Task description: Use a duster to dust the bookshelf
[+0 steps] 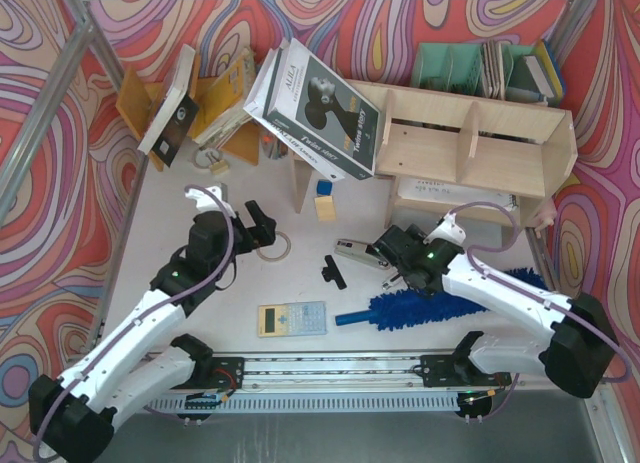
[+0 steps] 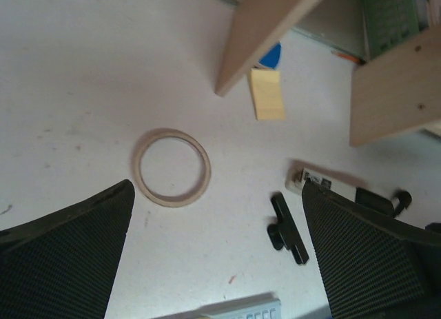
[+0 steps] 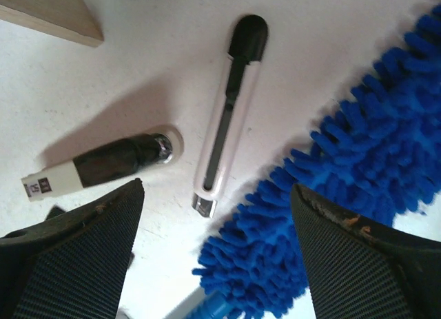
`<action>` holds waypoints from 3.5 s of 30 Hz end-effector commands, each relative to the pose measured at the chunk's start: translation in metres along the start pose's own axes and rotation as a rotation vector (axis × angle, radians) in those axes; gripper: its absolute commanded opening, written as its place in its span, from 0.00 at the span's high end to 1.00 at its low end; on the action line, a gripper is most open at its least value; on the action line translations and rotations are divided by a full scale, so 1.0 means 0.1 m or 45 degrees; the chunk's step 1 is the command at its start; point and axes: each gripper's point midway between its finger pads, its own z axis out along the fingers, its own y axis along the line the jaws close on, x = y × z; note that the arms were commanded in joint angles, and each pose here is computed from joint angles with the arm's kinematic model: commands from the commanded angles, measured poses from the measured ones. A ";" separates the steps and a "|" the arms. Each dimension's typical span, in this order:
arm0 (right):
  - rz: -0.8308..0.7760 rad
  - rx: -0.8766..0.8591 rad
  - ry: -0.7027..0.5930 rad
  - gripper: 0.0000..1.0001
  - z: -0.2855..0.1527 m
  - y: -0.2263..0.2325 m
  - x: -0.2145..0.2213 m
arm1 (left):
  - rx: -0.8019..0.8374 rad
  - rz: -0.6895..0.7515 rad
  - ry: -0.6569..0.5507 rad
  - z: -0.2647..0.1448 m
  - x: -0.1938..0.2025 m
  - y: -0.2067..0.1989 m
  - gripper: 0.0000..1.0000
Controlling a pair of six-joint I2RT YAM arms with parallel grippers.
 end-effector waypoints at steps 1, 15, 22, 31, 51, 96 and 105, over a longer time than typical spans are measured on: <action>0.010 0.129 -0.014 0.22 -0.18 -0.36 -0.03 | 0.030 0.075 0.037 -0.04 0.08 -0.17 0.02; 0.125 0.307 0.071 0.20 -0.16 -1.05 0.25 | 0.111 0.251 0.094 -0.09 0.36 -0.56 0.02; 0.168 0.271 0.175 0.20 -0.02 -1.03 0.53 | 0.125 0.300 0.122 -0.14 0.41 -0.62 0.01; 0.201 0.166 0.155 0.23 0.11 -0.90 0.53 | 0.143 0.327 0.156 -0.12 0.51 -0.70 0.01; 0.230 0.289 0.171 0.35 0.29 -1.14 0.64 | 0.261 0.407 0.249 -0.03 0.66 -1.08 0.02; 0.554 -0.018 -0.079 1.00 -0.16 -0.65 -0.23 | 0.782 0.834 0.844 -0.37 1.77 -2.03 0.02; 0.575 -0.082 -0.091 1.00 -0.26 -0.51 -0.35 | 0.829 0.930 1.048 -0.42 2.14 -2.00 0.04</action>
